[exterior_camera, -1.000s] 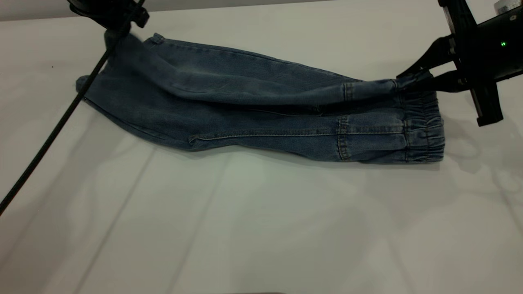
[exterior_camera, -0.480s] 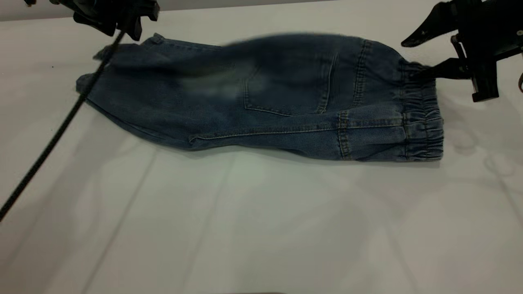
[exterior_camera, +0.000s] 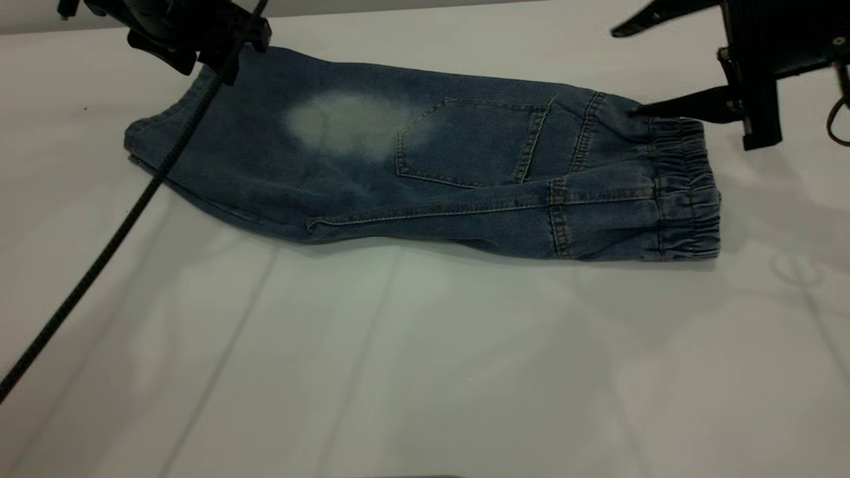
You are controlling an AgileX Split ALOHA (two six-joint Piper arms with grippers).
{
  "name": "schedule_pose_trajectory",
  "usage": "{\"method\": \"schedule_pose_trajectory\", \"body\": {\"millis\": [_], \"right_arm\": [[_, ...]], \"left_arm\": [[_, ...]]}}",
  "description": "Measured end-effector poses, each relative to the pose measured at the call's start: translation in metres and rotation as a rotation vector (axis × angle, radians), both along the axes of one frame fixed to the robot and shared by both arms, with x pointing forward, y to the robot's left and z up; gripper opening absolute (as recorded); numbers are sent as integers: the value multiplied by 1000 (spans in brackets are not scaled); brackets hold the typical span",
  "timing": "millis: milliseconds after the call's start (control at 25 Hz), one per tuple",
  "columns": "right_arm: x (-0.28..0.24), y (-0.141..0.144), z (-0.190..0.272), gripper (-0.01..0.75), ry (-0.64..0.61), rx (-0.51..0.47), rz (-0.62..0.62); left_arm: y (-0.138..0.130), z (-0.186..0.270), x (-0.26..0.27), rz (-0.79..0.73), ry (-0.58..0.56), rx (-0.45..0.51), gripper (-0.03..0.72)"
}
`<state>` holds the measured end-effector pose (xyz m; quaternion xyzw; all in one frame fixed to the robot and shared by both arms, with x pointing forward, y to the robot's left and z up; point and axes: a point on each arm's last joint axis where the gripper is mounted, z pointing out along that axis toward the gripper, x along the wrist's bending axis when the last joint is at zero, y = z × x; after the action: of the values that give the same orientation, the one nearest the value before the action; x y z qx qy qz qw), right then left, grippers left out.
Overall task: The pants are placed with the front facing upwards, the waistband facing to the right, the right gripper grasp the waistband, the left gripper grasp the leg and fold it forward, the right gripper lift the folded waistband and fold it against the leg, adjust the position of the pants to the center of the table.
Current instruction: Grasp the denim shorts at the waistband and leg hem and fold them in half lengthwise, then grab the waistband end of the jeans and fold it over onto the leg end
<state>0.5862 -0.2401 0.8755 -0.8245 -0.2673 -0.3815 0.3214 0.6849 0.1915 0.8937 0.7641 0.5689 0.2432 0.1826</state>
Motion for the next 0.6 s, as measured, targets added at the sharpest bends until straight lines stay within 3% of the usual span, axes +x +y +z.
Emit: {"method": "schedule_pose_trajectory", "body": {"millis": [160,360,480,600], "right_arm": [[-14,5,-4,454,-6,-65,214],[-34,10,-18,455,48,-246,465],[-36,13,-24,479,40,-348,507],[-35,15,-31,533,70,-366,475]], "left_arm": [[-9,0,-3,-63,3,33,356],[-13,2,-3,-81,-13,29,356],[-14,2,-2,-85,-20,24,356],[-15,3,-1,-89,-28,19,356]]}}
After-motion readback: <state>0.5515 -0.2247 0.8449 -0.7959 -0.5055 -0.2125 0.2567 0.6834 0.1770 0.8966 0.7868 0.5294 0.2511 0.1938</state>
